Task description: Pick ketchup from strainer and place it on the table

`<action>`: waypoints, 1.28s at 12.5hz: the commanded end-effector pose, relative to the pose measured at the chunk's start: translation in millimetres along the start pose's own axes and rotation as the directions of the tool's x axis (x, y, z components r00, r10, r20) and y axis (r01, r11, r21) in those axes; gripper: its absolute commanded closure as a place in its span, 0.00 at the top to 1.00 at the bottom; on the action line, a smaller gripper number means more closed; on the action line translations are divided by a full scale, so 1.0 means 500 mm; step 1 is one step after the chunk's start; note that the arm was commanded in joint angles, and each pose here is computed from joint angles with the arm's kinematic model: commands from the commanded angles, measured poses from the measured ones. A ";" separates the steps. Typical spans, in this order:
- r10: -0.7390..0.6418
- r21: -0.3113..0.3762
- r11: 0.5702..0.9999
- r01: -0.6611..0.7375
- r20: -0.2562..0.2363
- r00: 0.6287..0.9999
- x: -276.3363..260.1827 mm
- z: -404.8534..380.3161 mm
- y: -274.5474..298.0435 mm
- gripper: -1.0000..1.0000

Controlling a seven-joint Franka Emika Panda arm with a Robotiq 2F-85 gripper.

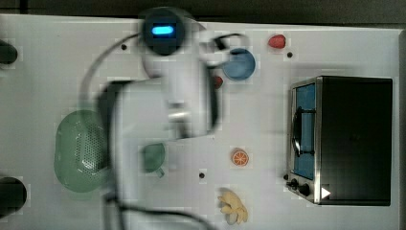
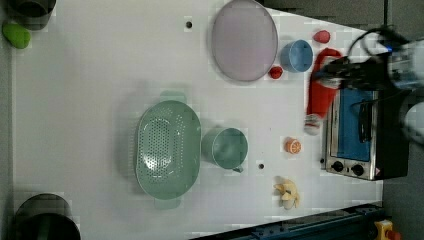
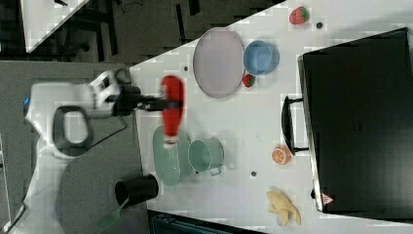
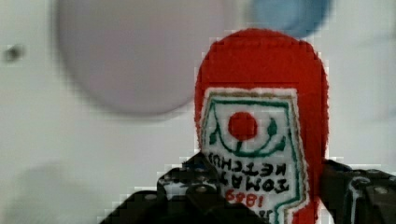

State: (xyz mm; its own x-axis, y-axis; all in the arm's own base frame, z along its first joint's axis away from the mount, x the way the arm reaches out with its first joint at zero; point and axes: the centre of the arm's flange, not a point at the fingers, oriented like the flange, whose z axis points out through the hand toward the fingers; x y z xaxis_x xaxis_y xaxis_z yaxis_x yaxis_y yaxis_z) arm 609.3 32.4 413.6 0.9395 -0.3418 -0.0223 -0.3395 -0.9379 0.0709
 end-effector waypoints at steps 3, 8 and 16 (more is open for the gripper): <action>-0.007 -0.022 1.000 0.007 0.013 1.000 0.032 0.027 0.158 0.60; -0.005 -0.003 1.000 0.005 -0.011 1.000 -0.016 0.182 0.177 0.60; -0.058 0.035 0.998 0.058 0.003 0.998 -0.137 0.392 0.148 0.60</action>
State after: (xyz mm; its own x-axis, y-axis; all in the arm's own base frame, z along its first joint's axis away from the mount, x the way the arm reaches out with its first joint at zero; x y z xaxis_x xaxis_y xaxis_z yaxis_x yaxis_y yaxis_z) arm 505.1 -10.8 220.2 0.9524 -0.2973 -0.0669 -0.2943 -0.9544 0.0504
